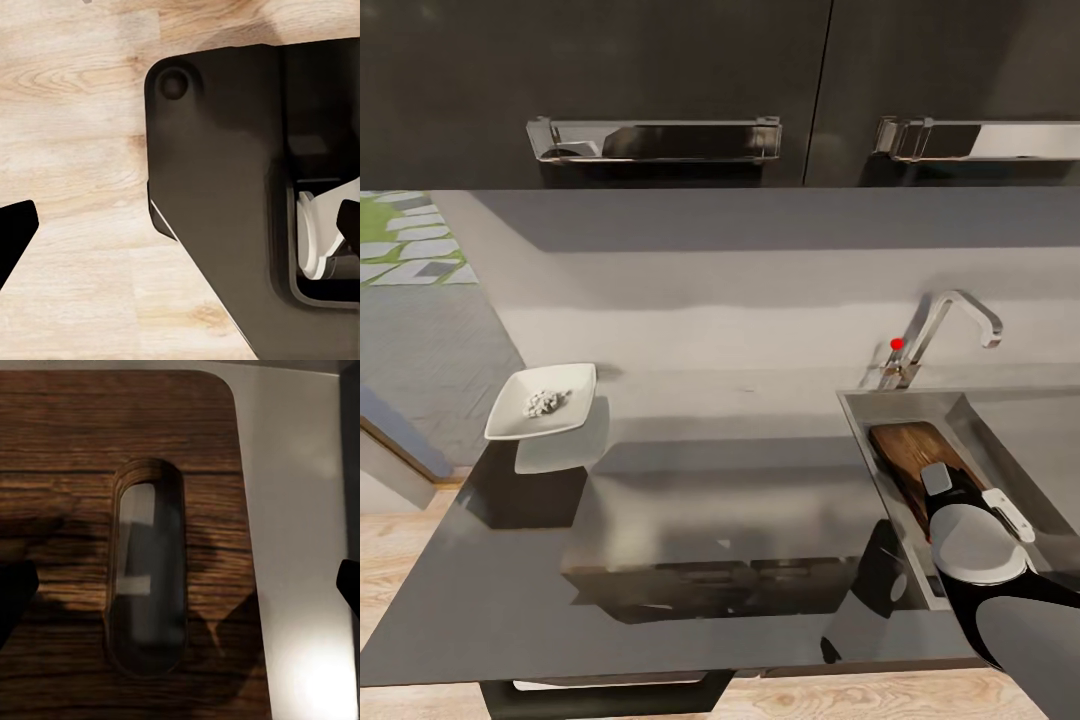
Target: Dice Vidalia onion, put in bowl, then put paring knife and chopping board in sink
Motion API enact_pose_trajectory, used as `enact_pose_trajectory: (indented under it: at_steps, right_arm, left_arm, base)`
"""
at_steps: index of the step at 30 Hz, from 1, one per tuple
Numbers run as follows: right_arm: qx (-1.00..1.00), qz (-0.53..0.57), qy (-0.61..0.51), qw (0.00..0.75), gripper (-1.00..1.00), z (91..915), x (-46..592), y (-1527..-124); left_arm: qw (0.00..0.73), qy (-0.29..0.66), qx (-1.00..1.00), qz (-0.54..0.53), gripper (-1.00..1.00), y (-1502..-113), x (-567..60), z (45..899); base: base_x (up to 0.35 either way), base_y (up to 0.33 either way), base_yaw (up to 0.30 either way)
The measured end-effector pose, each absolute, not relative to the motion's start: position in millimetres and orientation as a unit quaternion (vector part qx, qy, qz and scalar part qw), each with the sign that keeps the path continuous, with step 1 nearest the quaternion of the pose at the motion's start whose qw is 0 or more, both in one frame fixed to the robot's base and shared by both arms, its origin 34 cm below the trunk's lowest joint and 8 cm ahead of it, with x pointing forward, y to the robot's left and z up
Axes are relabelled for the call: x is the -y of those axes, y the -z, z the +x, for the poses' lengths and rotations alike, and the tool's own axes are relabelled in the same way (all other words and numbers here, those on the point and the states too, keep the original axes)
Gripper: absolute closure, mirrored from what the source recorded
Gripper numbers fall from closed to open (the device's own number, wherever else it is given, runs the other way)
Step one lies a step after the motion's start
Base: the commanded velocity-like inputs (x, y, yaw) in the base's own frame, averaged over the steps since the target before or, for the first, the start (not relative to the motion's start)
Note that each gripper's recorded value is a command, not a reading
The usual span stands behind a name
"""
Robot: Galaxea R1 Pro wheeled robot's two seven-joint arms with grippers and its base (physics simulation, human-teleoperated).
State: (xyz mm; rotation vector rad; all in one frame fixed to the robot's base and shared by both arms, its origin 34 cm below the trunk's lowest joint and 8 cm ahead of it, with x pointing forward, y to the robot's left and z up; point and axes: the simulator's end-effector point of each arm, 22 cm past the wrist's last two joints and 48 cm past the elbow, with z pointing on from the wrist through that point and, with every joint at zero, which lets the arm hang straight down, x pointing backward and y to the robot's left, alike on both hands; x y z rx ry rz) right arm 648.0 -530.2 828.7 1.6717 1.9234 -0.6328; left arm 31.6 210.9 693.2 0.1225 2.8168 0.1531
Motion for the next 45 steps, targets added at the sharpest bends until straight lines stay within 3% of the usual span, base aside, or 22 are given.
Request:
enact_pose_trajectory:
  at_steps: [10,21,32,40,45]
  right_arm:
    - [-0.714,0.602,0.221,0.282,-1.00,662.2,539.1,-838.3]
    - [-0.804,0.439,0.150,0.372,-1.00,759.5,513.7,-883.0]
    - [-0.833,0.364,0.110,0.402,-1.00,794.4,487.0,-895.0]
    - [-0.871,0.221,0.041,0.437,-1.00,830.0,438.4,-905.9]
    - [-0.874,0.198,0.027,0.443,-1.00,834.8,429.2,-909.2]
  left_arm:
    - [0.158,-0.054,-0.985,0.043,-1.00,-693.3,-211.1,31.3]
    - [0.158,-0.054,-0.985,0.043,-1.00,-693.2,-211.1,31.4]
    - [0.158,-0.054,-0.985,0.043,-1.00,-693.2,-211.1,31.5]
    - [0.157,-0.054,-0.985,0.043,-1.00,-693.2,-211.1,31.5]
    - [0.158,-0.054,-0.985,0.043,-1.00,-693.2,-211.1,31.5]
  base:
    - [0.000,0.000,0.000]
    - [-0.105,0.000,0.000]
    - [-0.309,0.000,0.000]
    - [-0.334,0.000,0.000]
    - [-0.334,0.000,0.000]
